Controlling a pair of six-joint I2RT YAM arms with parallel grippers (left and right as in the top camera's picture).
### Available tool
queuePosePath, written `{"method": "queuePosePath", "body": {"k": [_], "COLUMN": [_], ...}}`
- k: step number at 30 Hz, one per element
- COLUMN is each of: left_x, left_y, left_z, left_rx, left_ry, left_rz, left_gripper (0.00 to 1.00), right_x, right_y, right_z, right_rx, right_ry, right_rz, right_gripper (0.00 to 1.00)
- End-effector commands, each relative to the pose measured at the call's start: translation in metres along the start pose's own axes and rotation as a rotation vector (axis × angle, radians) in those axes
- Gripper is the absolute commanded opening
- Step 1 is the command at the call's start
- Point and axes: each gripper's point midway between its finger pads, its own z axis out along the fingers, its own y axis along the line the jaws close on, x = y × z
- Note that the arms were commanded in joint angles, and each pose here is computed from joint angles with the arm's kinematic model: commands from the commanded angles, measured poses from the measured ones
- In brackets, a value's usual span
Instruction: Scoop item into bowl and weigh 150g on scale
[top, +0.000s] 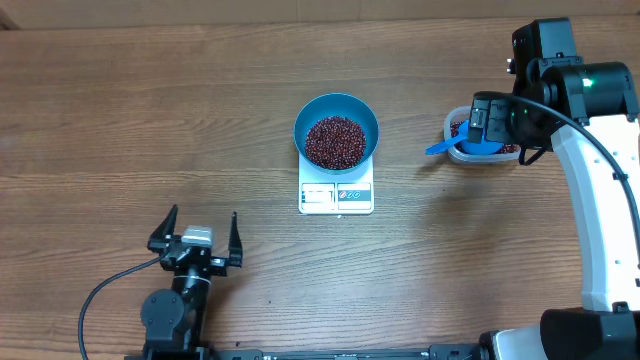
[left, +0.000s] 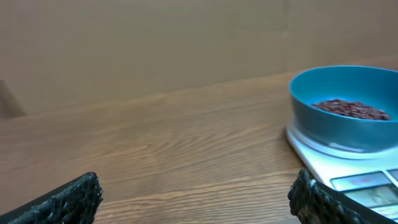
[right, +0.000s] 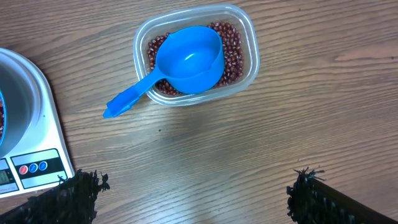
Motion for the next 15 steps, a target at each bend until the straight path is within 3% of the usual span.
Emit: {"method": "queuePosePath", "body": {"k": [1,15], "left_x": [0.002,0.0008], "left_y": [0.0091,0.0123], "left_z": [-0.0006,-0.0008], "left_rx": [-0.039,-0.052], "left_ry": [0.001,-0.002], "left_rz": [-0.037,-0.009], "left_gripper": [1.0,0.99], "right_x": [-0.0044,-0.0044], "right_y": [-0.0012,-0.0012], "right_z": [-0.0058,-0.0058], "right_rx": [-0.006,-0.006], "right_ry": [-0.024,-0.024], "right_rz": [0.001,0.001], "right_gripper": [1.0,1.0]}}
